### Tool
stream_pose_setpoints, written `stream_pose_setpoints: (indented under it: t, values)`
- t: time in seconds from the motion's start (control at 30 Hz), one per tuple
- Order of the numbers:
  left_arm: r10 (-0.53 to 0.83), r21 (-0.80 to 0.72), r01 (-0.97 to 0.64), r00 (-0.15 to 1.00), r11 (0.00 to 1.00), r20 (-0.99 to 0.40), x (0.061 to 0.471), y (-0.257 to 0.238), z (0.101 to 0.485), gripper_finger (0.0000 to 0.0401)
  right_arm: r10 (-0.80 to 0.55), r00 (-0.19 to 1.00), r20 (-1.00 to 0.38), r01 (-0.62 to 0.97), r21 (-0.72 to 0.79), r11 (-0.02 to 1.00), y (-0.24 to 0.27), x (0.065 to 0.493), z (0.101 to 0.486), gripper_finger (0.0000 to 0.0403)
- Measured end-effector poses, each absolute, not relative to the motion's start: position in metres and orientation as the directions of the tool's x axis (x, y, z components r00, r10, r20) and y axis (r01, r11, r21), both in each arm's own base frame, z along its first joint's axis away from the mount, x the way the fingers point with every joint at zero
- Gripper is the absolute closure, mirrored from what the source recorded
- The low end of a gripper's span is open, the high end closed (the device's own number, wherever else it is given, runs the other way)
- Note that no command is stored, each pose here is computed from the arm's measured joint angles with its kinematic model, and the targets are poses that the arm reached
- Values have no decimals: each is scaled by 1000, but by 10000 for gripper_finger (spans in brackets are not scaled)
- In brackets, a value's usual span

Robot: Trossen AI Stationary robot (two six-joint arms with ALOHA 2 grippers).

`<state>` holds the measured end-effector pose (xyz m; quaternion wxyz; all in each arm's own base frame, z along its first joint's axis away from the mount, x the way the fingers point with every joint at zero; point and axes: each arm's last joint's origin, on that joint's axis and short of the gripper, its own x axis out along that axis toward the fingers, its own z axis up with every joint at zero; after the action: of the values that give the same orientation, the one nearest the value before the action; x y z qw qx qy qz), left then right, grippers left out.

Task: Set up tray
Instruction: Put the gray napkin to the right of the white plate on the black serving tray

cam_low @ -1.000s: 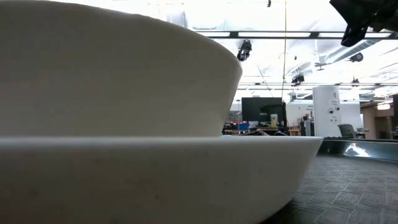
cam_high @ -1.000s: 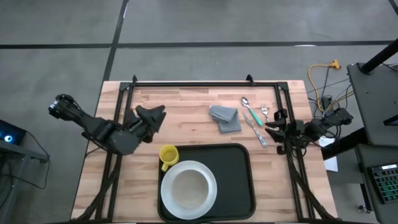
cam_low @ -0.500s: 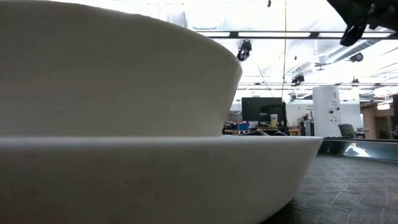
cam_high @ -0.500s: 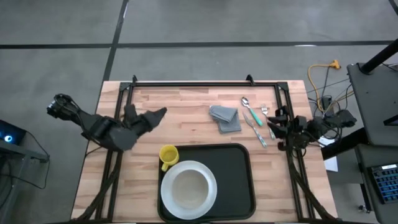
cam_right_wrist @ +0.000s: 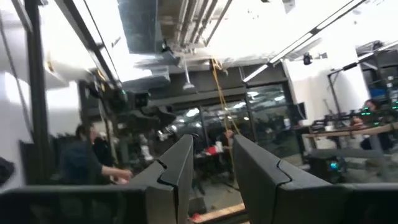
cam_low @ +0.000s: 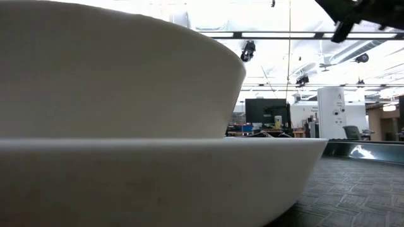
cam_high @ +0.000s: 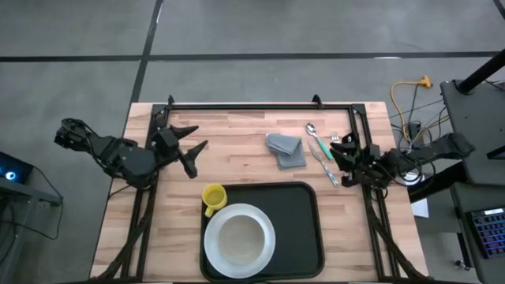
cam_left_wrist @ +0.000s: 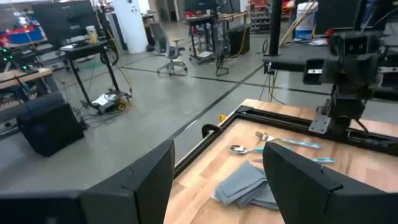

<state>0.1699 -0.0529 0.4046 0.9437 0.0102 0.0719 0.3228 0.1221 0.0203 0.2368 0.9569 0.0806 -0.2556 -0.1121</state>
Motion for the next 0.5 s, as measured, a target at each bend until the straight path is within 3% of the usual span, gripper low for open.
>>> stream_pose_setpoints:
  t: [0.23, 0.33, 0.4, 0.5]
  values:
    - [608, 160, -588, 776, 793, -164, 180, -58, 391, 177, -284, 870, 403, 256, 122, 959, 27, 172, 267, 303]
    - [572, 117, -560, 805, 820, -157, 173, -55, 383, 177, -299, 877, 376, 276, 115, 954, 28, 196, 274, 303]
    - [487, 45, -485, 865, 873, -125, 163, -52, 376, 177, -309, 883, 353, 278, 139, 951, 28, 210, 275, 303]
    - [233, -22, -232, 972, 972, 33, 145, -49, 365, 177, -324, 884, 337, 275, 186, 943, 27, 226, 277, 303]
